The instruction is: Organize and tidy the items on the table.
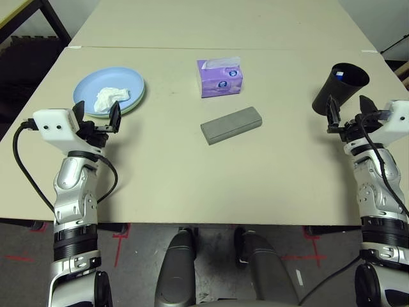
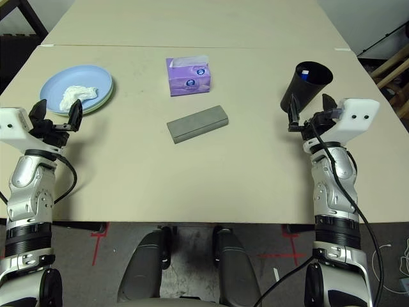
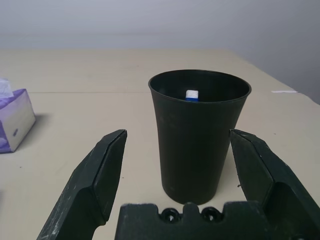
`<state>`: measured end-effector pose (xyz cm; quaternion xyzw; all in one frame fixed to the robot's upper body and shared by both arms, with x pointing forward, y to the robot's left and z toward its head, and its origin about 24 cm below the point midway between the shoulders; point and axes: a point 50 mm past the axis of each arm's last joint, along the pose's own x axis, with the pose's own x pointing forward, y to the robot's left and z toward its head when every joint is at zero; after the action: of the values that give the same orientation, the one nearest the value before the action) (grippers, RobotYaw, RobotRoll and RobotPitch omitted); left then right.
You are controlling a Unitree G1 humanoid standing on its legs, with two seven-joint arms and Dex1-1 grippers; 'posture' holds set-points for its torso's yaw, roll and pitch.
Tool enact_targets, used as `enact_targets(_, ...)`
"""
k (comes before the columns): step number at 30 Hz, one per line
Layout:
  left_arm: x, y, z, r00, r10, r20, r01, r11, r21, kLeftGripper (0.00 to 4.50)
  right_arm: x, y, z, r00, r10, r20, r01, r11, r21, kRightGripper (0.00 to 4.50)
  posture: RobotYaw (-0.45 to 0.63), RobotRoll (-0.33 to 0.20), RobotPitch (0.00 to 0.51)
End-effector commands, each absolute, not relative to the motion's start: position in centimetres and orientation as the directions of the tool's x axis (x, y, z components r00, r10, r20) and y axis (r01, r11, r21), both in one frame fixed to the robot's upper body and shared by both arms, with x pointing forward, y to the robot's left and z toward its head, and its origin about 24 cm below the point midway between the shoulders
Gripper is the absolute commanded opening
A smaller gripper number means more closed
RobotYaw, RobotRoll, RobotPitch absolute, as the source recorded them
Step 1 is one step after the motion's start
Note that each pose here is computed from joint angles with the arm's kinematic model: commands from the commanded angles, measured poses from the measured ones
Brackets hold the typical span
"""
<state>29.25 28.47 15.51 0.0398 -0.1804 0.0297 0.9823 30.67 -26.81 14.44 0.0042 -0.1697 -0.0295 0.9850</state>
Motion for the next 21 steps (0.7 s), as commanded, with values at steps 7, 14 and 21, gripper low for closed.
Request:
enact_targets(7,29.20,28.36,15.01,0.939,0.047,0.339,-0.068,0.996,0.051,4.50,30.05,-27.51,14.22,0.939,-0.104,0.329,0.103,0.995,0.020,4.47,0.13,0.000,0.180)
enact_targets(14,29.35,28.33,15.01,0.940,0.047,0.339,-0.067,0.997,0.049,4.50,30.09,-27.65,14.30,0.938,-0.106,0.330,0.107,0.994,0.016,4.47,0.13,0.000,0.177)
enact_targets(21,29.36,28.34,15.02,0.940,0.044,0.338,-0.065,0.997,0.051,4.50,30.11,-27.60,14.28,0.938,-0.106,0.331,0.107,0.994,0.016,4.47,0.13,0.000,0.172)
